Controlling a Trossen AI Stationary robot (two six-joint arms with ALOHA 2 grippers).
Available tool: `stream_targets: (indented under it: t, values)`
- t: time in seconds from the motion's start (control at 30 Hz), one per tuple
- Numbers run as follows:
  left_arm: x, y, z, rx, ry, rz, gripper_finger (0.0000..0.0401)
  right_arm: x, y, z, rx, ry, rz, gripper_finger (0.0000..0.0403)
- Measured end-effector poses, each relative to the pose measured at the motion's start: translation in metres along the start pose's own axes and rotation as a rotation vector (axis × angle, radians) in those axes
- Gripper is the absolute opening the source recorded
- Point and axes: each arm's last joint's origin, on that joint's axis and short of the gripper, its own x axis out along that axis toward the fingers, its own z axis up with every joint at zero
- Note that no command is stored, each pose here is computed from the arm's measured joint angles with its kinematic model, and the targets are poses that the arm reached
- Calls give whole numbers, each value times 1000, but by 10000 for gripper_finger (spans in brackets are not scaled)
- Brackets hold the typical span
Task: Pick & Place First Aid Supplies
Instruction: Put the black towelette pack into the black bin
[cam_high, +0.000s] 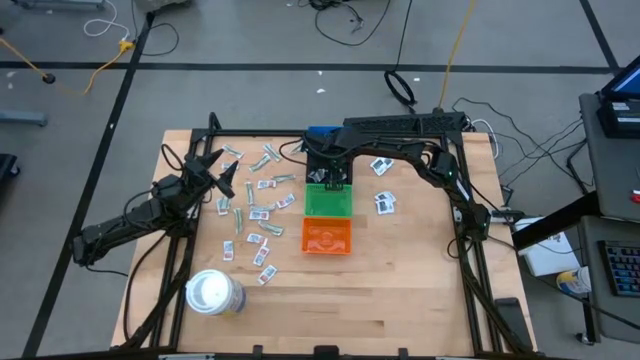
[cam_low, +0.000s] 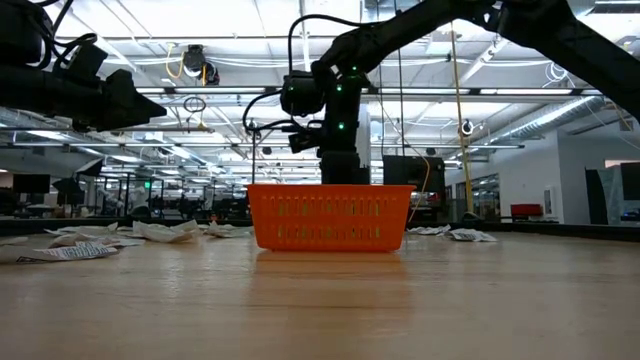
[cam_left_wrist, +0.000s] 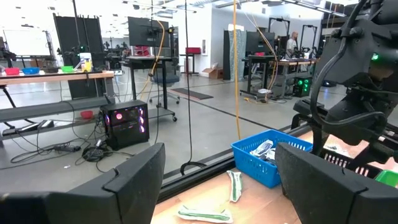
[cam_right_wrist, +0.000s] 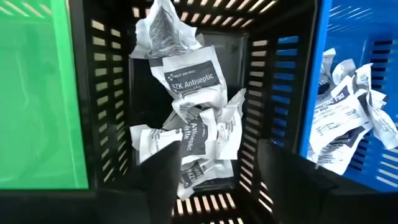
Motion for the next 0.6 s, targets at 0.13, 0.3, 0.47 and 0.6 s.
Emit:
stream_targets:
  t: [0.13,0.3,0.47,0.6]
  values:
    - [0,0,0,0,0,0,305,-10,-3,-5,19,-18,77,233]
    - [0,0,0,0,0,0,306,-22,-6,-13,72,1,136,233]
    - [0,0,0,0,0,0,306,-38,-6,-22,71,43,152,222]
    - [0,0,0,0,1,0,305,-42,-5,-26,64,74,164,216]
